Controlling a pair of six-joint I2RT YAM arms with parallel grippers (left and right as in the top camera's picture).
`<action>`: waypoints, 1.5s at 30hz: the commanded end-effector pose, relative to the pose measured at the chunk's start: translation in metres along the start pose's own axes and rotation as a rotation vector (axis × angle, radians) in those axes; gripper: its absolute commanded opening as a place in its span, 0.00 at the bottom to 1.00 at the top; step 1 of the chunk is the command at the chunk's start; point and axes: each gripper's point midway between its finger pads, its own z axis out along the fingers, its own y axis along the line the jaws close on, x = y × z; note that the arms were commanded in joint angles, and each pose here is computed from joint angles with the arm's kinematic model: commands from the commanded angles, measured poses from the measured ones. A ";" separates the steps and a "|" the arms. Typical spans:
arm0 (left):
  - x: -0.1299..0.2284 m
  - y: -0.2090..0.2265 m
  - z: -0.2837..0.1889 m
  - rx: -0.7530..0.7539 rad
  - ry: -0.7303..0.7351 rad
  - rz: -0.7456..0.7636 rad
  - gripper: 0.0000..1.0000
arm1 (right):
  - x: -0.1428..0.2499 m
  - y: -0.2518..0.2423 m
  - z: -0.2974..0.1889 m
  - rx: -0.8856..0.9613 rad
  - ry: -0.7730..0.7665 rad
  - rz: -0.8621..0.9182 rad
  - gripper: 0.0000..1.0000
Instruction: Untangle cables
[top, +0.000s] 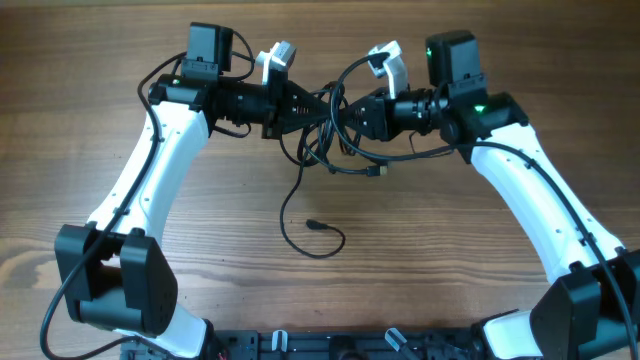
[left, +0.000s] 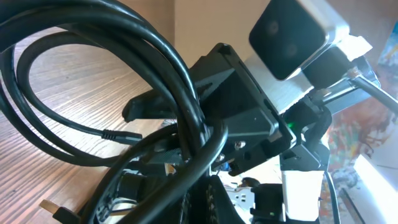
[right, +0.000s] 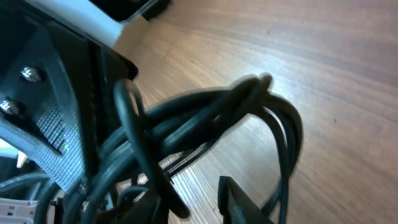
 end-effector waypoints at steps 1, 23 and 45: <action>0.006 -0.014 -0.002 0.062 0.036 0.005 0.04 | -0.005 0.011 0.007 -0.036 -0.005 0.007 0.24; 0.006 -0.014 -0.004 0.065 0.031 0.061 0.04 | -0.061 -0.119 -0.273 0.431 -0.695 0.505 0.04; -0.017 0.038 -0.010 -0.230 -0.109 0.148 0.04 | -0.011 -0.112 -0.242 0.382 -0.480 0.567 0.04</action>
